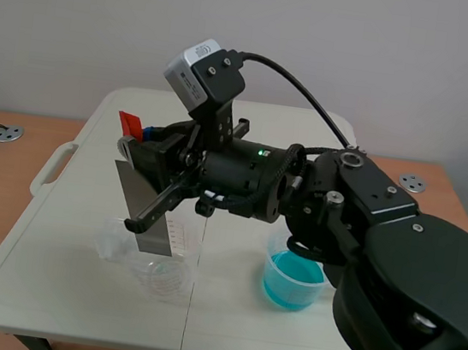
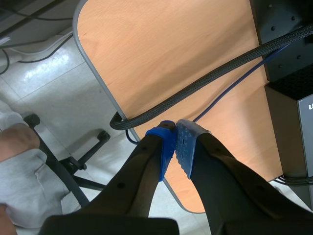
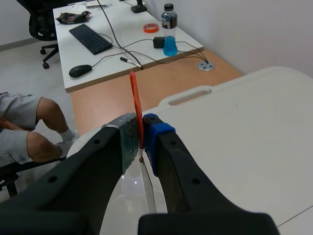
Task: Hold the metal plate by the orange handle, dip it into the blue solution, take it out and point at it, then put the plate back in the beaker on the left.
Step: 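Lift the metal plate out of the left beaker, then move the plate over the blue solution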
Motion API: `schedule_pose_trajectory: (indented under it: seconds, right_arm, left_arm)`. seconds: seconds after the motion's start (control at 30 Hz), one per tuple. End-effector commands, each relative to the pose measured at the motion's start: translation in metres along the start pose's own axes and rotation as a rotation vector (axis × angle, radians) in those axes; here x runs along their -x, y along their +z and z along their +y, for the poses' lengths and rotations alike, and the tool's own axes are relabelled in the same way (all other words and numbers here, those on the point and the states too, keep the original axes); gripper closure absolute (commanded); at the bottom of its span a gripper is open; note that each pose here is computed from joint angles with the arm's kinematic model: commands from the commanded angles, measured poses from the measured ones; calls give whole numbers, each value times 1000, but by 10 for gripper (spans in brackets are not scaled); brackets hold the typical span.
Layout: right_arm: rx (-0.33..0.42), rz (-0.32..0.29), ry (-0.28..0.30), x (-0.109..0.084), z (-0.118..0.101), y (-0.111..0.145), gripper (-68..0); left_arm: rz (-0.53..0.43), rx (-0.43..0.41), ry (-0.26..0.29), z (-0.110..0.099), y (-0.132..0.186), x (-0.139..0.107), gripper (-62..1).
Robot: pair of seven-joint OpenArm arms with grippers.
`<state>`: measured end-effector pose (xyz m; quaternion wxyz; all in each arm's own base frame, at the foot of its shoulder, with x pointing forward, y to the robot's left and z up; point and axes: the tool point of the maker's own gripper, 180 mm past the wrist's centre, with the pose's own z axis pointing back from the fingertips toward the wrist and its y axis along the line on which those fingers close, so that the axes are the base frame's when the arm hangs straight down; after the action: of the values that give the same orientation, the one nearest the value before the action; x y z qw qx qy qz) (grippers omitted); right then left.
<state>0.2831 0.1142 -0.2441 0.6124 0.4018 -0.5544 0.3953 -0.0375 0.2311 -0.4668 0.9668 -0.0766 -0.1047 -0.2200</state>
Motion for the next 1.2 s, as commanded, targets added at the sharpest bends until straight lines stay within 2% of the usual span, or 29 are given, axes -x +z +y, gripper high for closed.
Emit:
schedule_pose_trajectory:
  seconds: [0.0, 0.23, 0.33, 0.47, 0.63, 0.83, 0.97, 1.17]
  right_arm:
    - [-24, -48, 31, -18, 4, 3, -13]
    - [-43, -98, 140, -51, 18, 19, -13]
    - [-51, -115, 189, -63, 22, 25, -13]
    - [-53, -134, 248, -79, 27, 35, -13]
    - [-37, -151, 319, -97, 29, 52, -13]
    - [-3, -177, 347, -114, 26, 77, -13]
    - [20, -182, 346, -121, 21, 95, -13]
    - [75, -184, 315, -128, 1, 125, -13]
  left_arm:
    - [-8, 7, 5, -4, 2, -1, -42]
    - [-23, -2, 0, 1, 0, -9, -42]
    - [-25, -29, -3, 11, -2, -17, -42]
    - [-78, -80, -7, 32, -2, -40, -42]
    - [-207, -180, -32, 70, 14, -92, -43]
    - [-413, -320, -79, 115, 52, -173, -43]
    - [-534, -367, -117, 125, 74, -220, -43]
    - [-694, -387, -172, 132, 101, -281, -42]
